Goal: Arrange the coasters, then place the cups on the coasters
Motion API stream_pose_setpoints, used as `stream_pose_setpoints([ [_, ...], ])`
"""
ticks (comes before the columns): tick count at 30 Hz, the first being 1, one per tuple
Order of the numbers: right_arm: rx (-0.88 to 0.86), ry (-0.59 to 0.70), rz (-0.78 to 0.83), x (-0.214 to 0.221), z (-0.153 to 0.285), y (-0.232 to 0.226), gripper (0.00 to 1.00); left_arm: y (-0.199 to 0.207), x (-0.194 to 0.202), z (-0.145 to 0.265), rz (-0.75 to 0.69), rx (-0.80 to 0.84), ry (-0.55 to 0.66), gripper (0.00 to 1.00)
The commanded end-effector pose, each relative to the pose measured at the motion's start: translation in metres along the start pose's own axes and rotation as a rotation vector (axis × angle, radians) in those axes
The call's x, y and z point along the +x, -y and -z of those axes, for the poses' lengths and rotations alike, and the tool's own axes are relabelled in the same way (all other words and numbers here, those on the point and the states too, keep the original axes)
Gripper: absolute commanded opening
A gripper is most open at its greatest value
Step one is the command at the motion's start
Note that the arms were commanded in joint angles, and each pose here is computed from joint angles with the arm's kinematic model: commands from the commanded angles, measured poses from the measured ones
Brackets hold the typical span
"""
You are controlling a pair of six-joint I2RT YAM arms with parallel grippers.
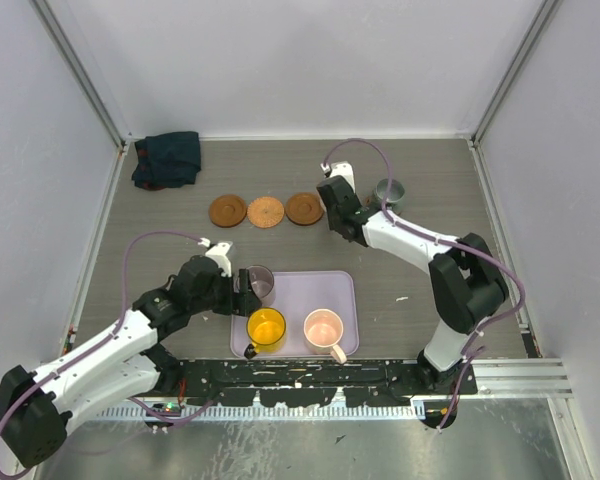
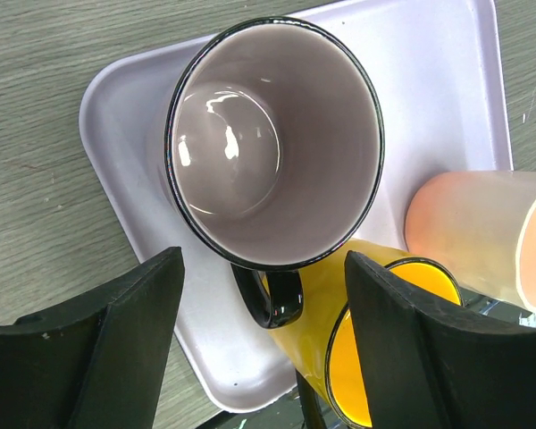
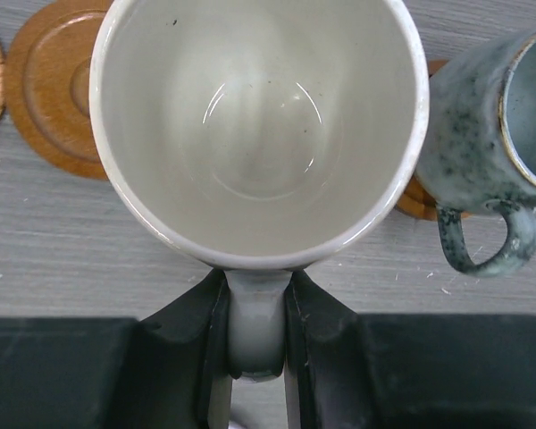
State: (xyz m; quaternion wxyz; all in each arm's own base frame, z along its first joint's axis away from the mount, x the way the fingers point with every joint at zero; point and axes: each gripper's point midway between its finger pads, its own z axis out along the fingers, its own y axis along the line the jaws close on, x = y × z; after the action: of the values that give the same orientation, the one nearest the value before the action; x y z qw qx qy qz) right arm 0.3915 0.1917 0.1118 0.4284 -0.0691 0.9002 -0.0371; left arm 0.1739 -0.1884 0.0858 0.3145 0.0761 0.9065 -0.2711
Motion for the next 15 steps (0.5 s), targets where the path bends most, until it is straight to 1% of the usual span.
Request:
stream_pose_setpoints([
  [1,-0.007,0.182,-0.086,-0.067,-0.006,0.004,0.01,0.008,-0.013,0.003,-0.028,0.035,0.056,0.74],
  [5,0.015,0.173,-0.093,-0.061,-0.02,0.011,0.01,0.007,-0.012,0.002,-0.026,0.032,0.051,0.75],
  [15,0.008,0.154,-0.109,-0.052,-0.04,0.015,0.01,0.006,-0.01,0.0,-0.023,0.028,0.044,0.76],
])
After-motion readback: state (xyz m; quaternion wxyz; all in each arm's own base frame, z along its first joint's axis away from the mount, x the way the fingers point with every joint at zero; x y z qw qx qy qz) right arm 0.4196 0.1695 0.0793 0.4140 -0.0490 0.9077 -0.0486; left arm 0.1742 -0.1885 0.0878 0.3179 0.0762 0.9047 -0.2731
